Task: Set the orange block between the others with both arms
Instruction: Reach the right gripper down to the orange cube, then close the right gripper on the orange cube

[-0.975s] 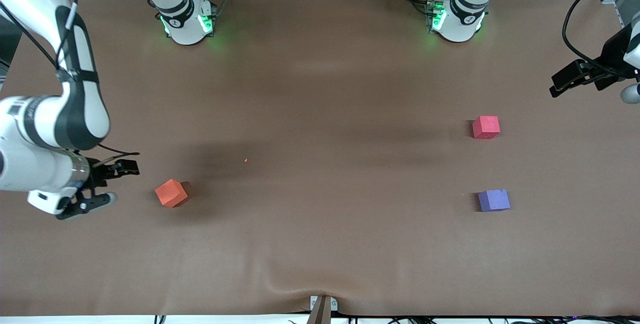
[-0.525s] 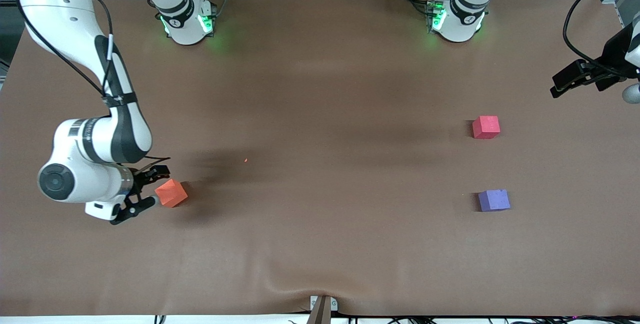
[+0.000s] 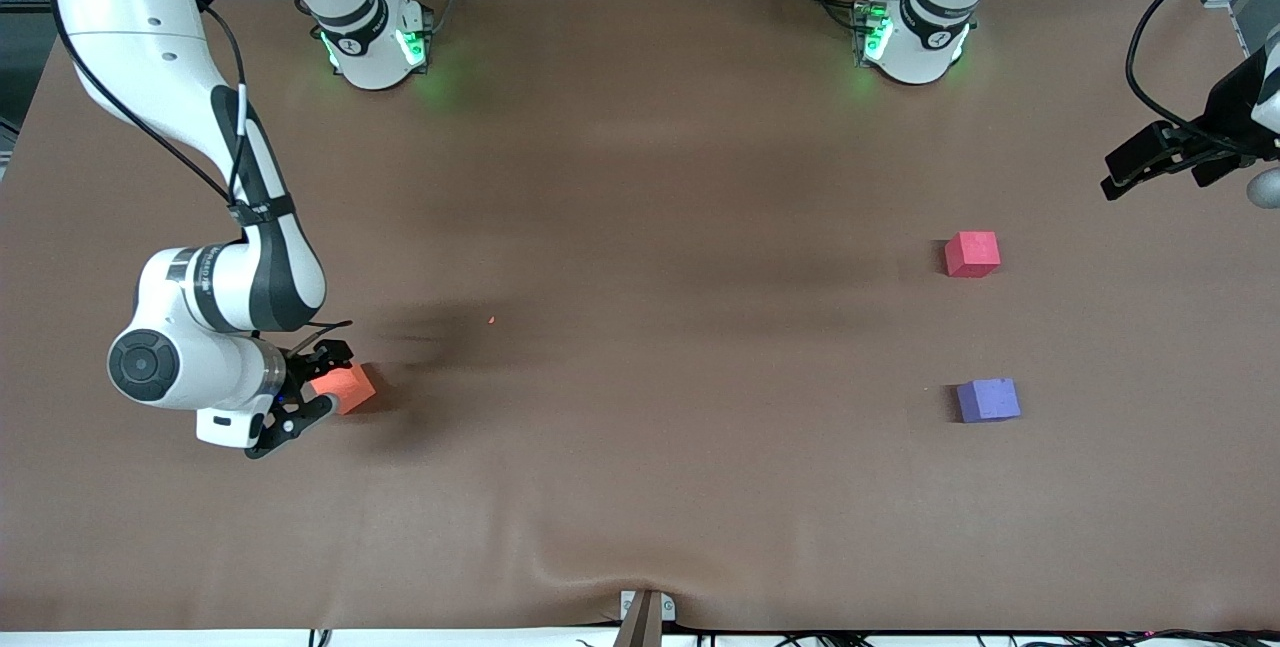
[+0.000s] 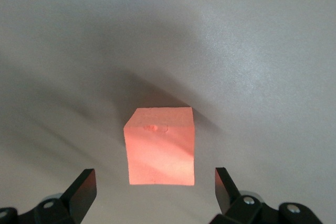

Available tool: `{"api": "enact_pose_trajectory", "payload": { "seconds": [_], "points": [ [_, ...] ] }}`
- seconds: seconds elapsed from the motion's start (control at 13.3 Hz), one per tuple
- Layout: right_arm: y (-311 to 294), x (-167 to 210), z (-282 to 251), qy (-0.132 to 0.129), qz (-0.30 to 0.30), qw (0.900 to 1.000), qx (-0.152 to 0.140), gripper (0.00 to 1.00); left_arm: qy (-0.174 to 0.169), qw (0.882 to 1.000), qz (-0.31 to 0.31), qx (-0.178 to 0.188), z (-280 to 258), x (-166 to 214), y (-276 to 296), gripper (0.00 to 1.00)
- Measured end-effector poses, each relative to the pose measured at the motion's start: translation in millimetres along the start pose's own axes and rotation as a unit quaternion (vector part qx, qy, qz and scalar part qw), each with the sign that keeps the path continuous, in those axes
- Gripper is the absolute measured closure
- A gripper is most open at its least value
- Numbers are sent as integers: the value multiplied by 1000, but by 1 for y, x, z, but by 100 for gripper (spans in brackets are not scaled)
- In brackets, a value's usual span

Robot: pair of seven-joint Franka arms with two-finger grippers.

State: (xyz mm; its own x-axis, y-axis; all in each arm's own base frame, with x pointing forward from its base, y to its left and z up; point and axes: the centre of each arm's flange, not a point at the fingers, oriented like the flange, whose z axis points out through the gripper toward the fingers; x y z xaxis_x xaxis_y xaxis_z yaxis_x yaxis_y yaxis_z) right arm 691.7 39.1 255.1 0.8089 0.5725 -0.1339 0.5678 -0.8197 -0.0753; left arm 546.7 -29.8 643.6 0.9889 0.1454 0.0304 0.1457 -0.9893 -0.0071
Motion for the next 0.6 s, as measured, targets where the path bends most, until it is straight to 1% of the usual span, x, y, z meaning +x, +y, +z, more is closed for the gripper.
{"api": "enact_pose_trajectory", "payload": {
  "seconds": [0.3, 0.6],
  "points": [
    [3, 1, 22, -5, 0, 1000, 1, 0, -1, 1000, 0, 0, 1, 0, 0, 0],
    [6, 4, 30, 0, 1, 1000, -3, 0, 2, 1000, 0, -1, 2, 3, 0, 0]
  ]
}}
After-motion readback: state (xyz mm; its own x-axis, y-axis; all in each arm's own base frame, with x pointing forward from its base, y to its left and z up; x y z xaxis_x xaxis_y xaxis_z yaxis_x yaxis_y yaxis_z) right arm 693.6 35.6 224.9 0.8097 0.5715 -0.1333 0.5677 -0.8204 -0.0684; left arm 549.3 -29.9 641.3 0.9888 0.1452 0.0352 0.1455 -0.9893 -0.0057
